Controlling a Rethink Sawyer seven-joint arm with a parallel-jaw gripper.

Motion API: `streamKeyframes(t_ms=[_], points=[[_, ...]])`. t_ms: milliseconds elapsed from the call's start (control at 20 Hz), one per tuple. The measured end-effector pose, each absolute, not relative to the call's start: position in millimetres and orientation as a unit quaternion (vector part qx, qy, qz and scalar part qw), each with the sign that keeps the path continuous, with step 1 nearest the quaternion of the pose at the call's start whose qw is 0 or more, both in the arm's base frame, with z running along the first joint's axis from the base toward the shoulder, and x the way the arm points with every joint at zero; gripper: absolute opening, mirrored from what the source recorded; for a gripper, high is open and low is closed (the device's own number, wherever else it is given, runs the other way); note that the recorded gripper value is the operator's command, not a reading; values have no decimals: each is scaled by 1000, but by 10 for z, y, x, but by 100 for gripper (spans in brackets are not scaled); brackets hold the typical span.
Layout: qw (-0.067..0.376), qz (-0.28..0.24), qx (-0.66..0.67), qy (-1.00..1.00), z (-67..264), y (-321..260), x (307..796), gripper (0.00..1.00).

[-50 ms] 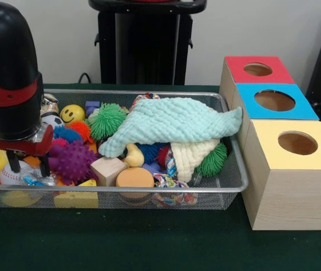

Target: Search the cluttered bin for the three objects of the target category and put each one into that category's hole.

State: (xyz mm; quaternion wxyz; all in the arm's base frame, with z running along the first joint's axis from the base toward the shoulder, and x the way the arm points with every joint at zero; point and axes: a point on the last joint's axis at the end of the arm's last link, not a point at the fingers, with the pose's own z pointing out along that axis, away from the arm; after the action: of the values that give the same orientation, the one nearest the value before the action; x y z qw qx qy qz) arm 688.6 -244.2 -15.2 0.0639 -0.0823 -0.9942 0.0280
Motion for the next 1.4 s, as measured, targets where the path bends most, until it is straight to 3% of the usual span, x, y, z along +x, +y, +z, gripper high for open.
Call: streamKeyframes(t_ms=[1150,1200,1400], points=[[65,28,-83,-994,-156,-2445,6891,100],[67,27,-83,-994,-157,-2446,6893,0],[68,29,-85,-994,-152,-2478,6892,0]])
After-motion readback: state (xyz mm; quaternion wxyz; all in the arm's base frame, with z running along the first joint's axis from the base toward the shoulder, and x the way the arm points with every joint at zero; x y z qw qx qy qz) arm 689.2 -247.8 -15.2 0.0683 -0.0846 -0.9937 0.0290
